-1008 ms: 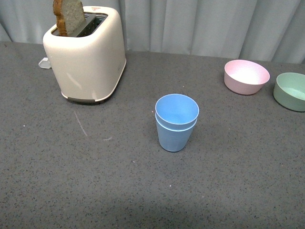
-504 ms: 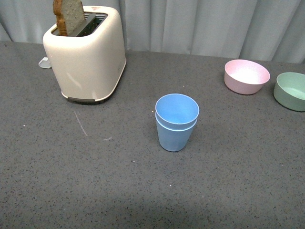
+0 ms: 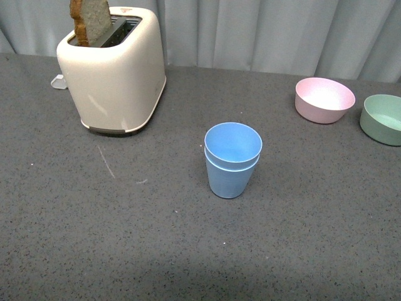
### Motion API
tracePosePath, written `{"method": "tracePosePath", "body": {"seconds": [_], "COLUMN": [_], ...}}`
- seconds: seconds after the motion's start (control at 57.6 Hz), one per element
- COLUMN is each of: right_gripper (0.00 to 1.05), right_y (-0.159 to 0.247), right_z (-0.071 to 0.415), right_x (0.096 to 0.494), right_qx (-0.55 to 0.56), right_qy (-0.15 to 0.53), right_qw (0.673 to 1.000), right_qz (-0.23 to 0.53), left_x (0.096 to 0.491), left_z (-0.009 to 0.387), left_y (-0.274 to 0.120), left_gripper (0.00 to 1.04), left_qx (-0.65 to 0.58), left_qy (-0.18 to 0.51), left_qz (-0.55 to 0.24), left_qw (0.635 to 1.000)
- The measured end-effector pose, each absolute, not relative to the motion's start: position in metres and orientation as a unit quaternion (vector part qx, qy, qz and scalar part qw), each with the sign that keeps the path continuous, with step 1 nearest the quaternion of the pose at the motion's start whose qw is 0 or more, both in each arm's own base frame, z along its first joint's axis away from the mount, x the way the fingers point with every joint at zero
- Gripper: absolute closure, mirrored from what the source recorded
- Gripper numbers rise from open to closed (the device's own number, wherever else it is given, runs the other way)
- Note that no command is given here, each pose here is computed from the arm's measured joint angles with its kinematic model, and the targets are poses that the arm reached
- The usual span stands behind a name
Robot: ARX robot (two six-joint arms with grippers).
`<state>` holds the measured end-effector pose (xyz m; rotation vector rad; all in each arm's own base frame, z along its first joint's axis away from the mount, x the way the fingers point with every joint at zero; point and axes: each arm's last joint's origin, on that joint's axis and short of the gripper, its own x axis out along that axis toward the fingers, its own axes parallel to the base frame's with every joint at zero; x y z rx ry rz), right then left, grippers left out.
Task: Stack blue cups with both arms
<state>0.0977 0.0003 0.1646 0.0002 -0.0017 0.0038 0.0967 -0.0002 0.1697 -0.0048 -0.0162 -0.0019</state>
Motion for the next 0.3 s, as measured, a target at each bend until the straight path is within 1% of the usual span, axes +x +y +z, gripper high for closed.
{"method": "tracePosePath", "body": {"seconds": [0.295], "right_gripper": [0.1], "right_y": [0.0003], "right_z": [0.1645], "right_x": [0.0977], "right_qx": [0.0], "right_qy": [-0.001], "right_qw": [1.0], "right_qz": [0.002], "left_x": [0.0967], "left_z": [0.1697], "left_y": [-0.0002], "left_gripper": [0.07], "left_qx": [-0.002], "left_qy": [-0.008], "left_qz": [-0.001], "left_qw": [1.0]}}
